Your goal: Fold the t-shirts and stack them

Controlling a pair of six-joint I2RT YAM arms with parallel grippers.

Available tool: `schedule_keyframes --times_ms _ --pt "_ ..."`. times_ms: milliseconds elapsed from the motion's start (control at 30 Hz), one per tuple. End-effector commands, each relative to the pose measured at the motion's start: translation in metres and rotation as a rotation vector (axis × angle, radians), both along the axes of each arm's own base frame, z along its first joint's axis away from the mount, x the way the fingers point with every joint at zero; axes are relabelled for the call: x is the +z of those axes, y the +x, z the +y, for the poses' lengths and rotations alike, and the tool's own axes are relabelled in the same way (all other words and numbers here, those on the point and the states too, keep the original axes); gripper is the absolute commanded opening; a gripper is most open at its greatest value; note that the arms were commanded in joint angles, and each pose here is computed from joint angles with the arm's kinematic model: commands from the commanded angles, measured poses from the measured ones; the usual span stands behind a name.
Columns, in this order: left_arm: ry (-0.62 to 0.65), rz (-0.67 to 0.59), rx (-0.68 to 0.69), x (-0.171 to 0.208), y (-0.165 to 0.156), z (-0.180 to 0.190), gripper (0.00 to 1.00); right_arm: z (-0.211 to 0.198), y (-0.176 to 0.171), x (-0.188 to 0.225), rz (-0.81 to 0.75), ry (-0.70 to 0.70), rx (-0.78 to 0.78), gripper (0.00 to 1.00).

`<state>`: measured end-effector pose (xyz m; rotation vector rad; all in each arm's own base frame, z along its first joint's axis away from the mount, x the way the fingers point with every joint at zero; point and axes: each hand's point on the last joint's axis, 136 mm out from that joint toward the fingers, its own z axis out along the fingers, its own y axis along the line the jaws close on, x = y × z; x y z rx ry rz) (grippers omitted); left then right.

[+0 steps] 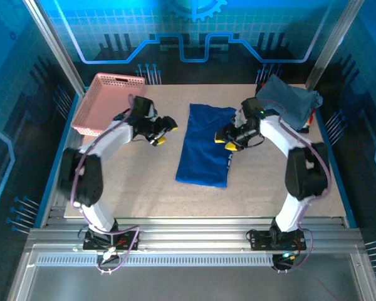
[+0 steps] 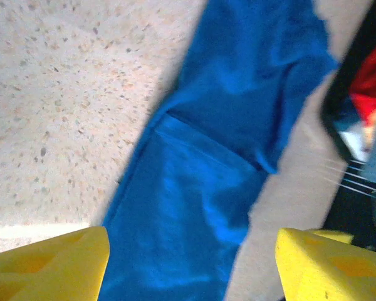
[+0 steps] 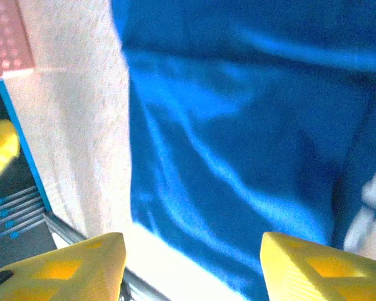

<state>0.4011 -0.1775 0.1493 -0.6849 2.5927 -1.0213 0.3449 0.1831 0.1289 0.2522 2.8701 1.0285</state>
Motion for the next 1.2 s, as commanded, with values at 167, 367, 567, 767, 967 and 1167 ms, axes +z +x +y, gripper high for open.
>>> schedule_keyframes --times_ms 167,367,567,767,967,1167 --pt "-0.16 0.261 -0.178 -0.068 -0.122 -0.029 0.7 0.004 -0.102 -0.029 0.152 0.041 -0.084 0.67" --pt "-0.179 0.321 -0.205 -0.087 -0.136 -0.036 0.68 0.0 -0.119 -0.06 0.196 0.026 -0.133 0.67" --pt "-0.204 0.375 -0.23 -0.103 -0.141 -0.051 0.65 0.001 -0.115 -0.078 0.223 0.007 -0.147 0.67" --pt "-0.214 0.4 -0.214 -0.116 -0.139 -0.054 0.62 0.001 -0.108 -0.09 0.231 -0.006 -0.164 0.66" --pt "-0.233 0.35 -0.173 -0.114 -0.109 -0.067 0.52 0.0 -0.111 -0.096 0.25 -0.019 -0.173 0.66" --pt "-0.237 0.336 -0.197 -0.115 -0.094 -0.087 0.38 0.003 -0.115 -0.1 0.267 -0.016 -0.176 0.66"
